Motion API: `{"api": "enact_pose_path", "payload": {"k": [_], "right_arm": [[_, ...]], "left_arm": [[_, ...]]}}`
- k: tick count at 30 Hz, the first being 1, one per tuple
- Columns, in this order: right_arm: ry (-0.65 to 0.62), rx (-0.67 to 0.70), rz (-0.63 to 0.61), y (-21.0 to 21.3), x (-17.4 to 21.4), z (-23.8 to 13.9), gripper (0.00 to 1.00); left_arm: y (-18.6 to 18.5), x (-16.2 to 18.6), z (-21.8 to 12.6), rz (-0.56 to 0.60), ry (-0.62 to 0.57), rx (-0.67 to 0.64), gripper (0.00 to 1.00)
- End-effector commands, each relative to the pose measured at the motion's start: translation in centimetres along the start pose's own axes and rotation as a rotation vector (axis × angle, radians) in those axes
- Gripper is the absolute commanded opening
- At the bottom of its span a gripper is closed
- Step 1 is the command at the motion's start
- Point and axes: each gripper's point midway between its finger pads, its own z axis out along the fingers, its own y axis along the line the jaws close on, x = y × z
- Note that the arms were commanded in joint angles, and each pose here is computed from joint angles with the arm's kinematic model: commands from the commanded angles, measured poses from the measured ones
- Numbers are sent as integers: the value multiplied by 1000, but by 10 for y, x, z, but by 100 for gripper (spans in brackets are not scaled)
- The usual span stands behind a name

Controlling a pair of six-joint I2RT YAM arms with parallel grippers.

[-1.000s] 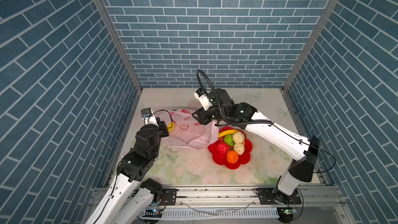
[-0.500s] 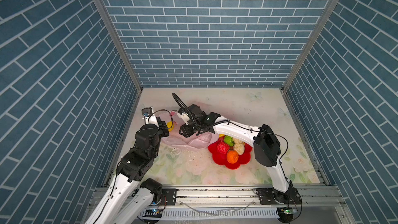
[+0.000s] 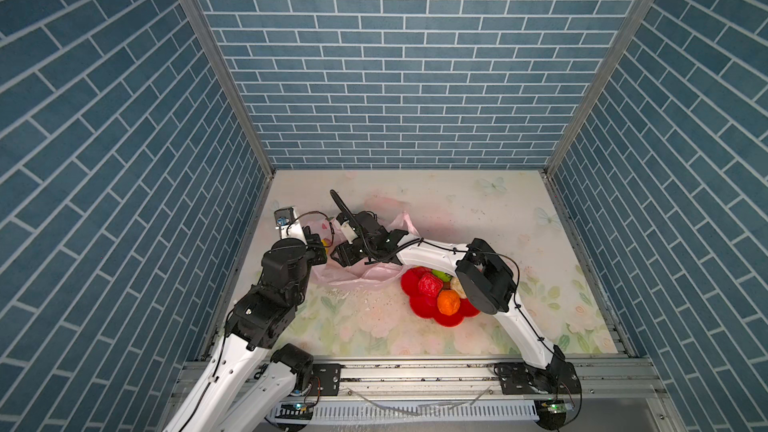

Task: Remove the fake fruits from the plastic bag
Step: 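Push the right gripper down into the bag toward the yellow pepper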

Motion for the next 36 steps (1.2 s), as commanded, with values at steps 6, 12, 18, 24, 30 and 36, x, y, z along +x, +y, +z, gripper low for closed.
{"api": "enact_pose_path", "payload": {"k": [6, 12, 18, 24, 30, 36], "right_arm": [[-135, -21, 5, 11, -42, -16, 68], [-159, -5, -2, 12, -47, -30, 71], [-169, 13, 3, 8, -46, -36, 73], [-161, 33, 8, 4, -43, -39, 73], [-117, 76, -16, -2, -35, -47, 73], [-84, 87, -34, 2, -28, -66, 73]], "left_arm": [[-19, -47, -1, 68, -65, 52, 8], [-31, -68, 2, 100, -98, 81, 8], [-36, -72, 4, 103, -101, 95, 8], [-29, -56, 2, 87, -58, 80, 8], [-11, -10, -5, 10, 50, 52, 8], [12, 36, -19, -68, 132, 4, 7]]}}
